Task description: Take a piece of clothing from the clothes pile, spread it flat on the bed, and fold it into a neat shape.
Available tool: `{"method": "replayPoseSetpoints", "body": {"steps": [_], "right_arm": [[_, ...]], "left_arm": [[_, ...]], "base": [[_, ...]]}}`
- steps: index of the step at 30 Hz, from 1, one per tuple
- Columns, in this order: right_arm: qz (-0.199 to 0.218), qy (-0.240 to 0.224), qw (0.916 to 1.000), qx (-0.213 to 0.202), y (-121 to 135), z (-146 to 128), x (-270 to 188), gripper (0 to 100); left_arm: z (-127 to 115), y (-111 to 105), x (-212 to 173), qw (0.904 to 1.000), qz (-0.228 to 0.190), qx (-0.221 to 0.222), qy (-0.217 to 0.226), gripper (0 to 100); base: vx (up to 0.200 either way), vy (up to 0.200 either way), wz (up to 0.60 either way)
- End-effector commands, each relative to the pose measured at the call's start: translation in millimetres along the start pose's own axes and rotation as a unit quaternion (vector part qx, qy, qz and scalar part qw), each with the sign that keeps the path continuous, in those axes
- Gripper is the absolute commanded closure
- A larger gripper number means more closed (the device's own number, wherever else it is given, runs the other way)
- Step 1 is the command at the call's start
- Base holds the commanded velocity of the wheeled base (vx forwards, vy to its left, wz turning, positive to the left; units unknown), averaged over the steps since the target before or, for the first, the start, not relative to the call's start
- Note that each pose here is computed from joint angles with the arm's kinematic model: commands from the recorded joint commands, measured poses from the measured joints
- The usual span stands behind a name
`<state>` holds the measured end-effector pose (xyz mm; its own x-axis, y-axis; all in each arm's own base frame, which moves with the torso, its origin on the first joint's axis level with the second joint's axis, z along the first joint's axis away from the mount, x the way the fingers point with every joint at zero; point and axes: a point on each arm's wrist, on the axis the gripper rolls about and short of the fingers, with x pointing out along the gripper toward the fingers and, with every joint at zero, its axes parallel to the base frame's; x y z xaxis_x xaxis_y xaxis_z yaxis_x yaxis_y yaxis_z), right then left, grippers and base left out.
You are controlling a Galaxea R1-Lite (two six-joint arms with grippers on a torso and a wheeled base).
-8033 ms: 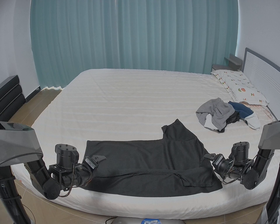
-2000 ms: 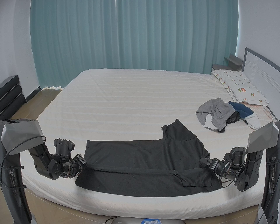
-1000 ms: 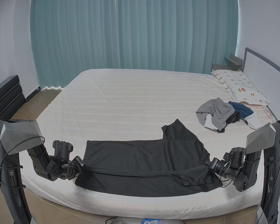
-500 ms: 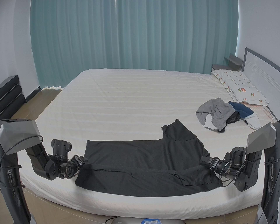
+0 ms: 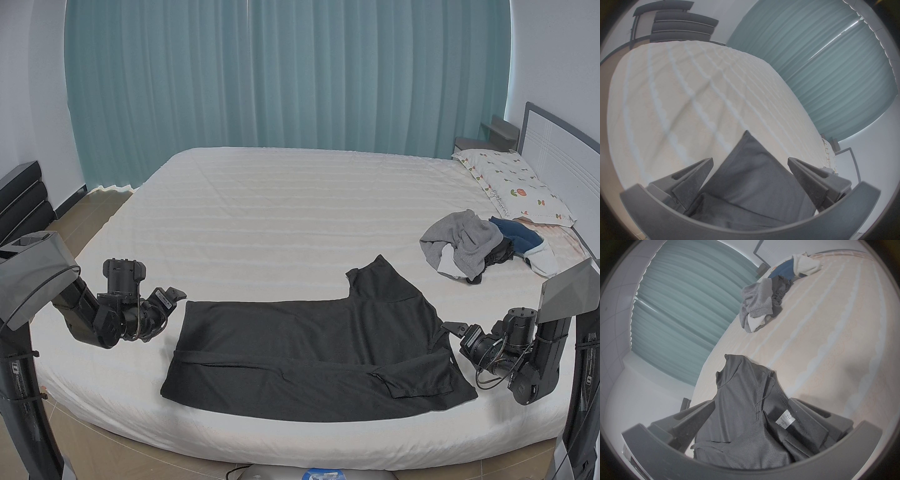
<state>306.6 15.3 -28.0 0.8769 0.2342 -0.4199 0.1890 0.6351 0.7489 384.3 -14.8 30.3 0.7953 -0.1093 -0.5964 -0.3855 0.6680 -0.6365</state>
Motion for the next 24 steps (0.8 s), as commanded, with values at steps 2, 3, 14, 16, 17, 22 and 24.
{"method": "replayPoseSetpoints", "body": {"steps": [2, 3, 14, 16, 17, 22, 24], "right_arm": [[0.005, 0.012, 0.9996, 0.024, -4, -2, 3, 0], [0.006, 0.015, 0.9996, 0.024, -4, -2, 3, 0], [0.01, 0.021, 0.9991, 0.036, -1, -6, 4, 0], [0.012, 0.023, 0.9991, 0.034, 0, -7, 4, 0], [0.012, 0.022, 0.9991, 0.034, 1, -7, 4, 0], [0.01, 0.022, 0.9991, 0.035, 0, -7, 3, 0], [0.01, 0.022, 0.9991, 0.035, 0, -7, 2, 0]], "left_arm": [[2, 2, 51, 0.9993, -0.024, 0.001, 0.029, 0], [4, 1, 60, 0.9993, -0.028, 0.003, 0.025, 0], [15, -8, 88, 0.9988, -0.021, 0.037, 0.024, 0], [12, -4, 93, 0.9985, -0.018, 0.044, 0.027, 0], [13, -3, 94, 0.9984, -0.018, 0.047, 0.025, 0], [10, 1, 106, 0.9977, -0.018, 0.06, 0.024, 0], [11, 0, 108, 0.9978, -0.02, 0.06, 0.023, 0]], "base": [[0.0, 0.0, 0.0], [0.0, 0.0, 0.0], [0.0, 0.0, 0.0], [0.0, 0.0, 0.0], [0.0, 0.0, 0.0], [0.0, 0.0, 0.0], [0.0, 0.0, 0.0]]}}
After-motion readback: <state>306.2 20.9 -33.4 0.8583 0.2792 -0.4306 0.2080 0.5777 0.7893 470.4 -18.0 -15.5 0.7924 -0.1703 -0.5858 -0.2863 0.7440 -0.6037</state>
